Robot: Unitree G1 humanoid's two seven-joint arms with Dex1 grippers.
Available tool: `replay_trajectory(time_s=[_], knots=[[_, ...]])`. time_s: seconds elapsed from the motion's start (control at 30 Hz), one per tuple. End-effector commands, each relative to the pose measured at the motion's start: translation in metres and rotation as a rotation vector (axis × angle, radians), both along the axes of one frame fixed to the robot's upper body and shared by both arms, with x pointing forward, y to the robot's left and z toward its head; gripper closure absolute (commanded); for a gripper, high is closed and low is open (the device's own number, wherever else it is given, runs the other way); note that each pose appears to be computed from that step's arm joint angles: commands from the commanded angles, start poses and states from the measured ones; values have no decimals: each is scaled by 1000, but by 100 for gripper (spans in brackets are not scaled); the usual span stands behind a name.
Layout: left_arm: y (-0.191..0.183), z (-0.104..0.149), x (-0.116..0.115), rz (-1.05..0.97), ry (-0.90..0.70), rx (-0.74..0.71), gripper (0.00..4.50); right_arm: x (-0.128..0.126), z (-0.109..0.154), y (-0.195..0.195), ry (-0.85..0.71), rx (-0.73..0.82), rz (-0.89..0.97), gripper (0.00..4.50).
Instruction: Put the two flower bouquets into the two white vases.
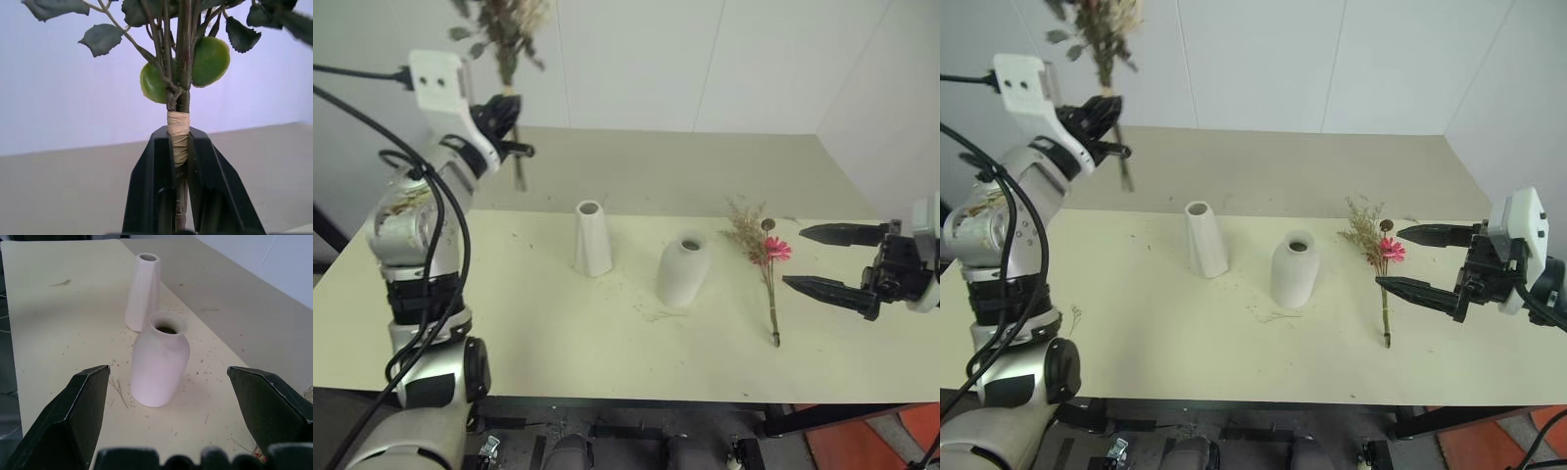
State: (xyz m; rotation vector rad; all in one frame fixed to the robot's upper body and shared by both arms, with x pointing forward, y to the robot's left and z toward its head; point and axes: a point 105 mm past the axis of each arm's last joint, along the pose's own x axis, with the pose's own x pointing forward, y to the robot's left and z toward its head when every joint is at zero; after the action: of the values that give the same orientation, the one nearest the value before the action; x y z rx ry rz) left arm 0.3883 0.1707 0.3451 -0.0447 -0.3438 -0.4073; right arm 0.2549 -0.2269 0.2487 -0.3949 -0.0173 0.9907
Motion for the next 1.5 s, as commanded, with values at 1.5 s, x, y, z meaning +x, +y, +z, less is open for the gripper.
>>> replay_trajectory(time_s=[1.5], knots=[[-56,-21,1,-355,-48,72,441,-11,6,4,-68,-2,-44,0]])
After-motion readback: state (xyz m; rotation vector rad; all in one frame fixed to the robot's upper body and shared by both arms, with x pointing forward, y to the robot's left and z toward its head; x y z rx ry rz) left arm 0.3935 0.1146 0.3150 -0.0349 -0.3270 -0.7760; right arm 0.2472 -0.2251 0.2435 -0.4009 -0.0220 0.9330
